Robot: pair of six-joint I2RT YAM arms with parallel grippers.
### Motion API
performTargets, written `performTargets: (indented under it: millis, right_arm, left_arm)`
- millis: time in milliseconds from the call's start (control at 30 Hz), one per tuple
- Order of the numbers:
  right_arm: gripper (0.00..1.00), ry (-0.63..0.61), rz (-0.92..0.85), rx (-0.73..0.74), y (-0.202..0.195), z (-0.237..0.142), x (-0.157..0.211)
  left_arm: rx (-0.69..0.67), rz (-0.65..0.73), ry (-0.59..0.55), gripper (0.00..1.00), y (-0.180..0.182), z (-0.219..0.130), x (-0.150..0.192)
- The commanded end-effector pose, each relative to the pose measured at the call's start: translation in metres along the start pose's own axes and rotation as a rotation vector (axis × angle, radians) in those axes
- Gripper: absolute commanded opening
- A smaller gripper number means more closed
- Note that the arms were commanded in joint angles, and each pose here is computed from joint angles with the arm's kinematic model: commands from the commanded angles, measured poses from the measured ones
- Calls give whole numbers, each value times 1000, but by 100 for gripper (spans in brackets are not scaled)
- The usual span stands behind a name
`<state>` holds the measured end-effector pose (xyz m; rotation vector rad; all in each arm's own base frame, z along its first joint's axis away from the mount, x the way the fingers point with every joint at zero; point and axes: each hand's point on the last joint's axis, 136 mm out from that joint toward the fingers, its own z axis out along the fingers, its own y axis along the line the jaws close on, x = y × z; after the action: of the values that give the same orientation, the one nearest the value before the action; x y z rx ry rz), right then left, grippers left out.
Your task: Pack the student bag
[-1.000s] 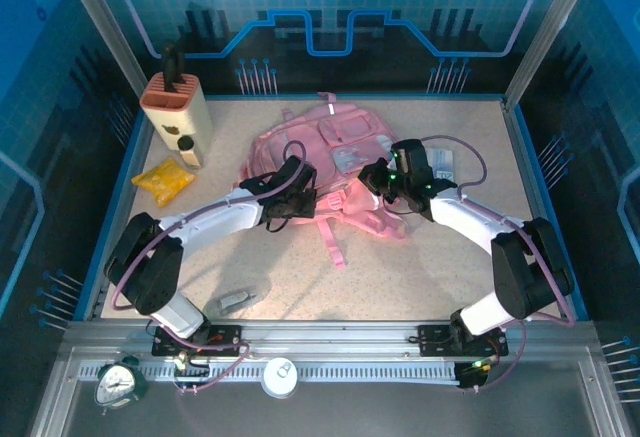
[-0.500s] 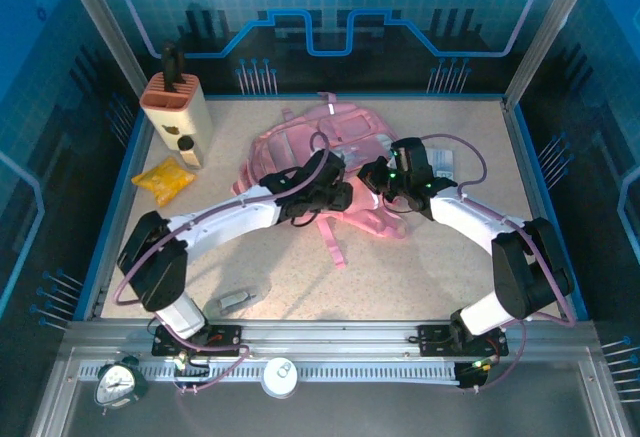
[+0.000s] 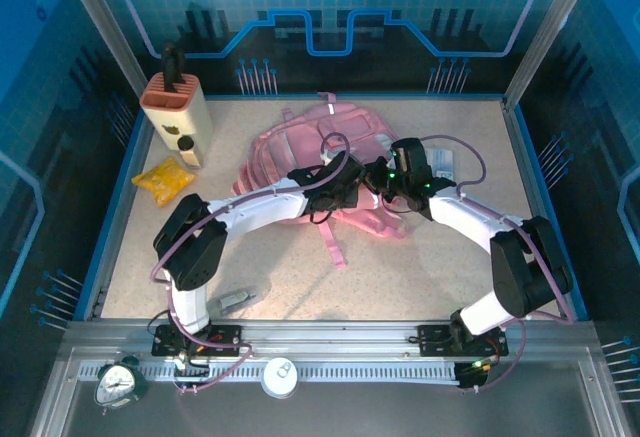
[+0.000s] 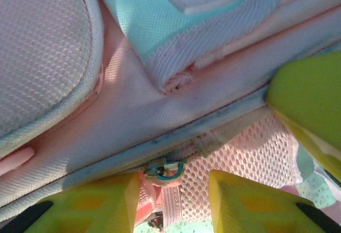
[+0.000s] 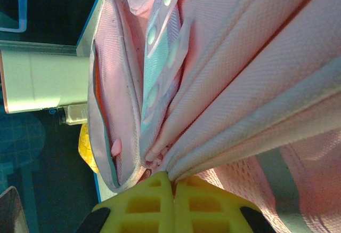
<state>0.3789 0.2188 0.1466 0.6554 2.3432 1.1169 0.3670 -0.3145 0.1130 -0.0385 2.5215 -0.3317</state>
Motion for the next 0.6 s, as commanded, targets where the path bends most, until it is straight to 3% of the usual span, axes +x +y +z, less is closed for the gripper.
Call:
performTargets:
  millis: [0,200,333,567]
  right_arm:
    - [0,-7,-45,-135,45,-5,-3]
    - [0,1,-44,-139,45,-4,1]
    - [0,-7,-48,-130,41,-5,1]
    - [0,-8,-58,-112,36,-3,-2]
  left_arm:
    - [-73,-48,-77,40,7,9,-16]
    - [-199,-48,-169,31,24,12,-31]
    - [-160,-27,-194,20,17,7,-36]
    - [-60,-3,-141,4,6,-12,-29]
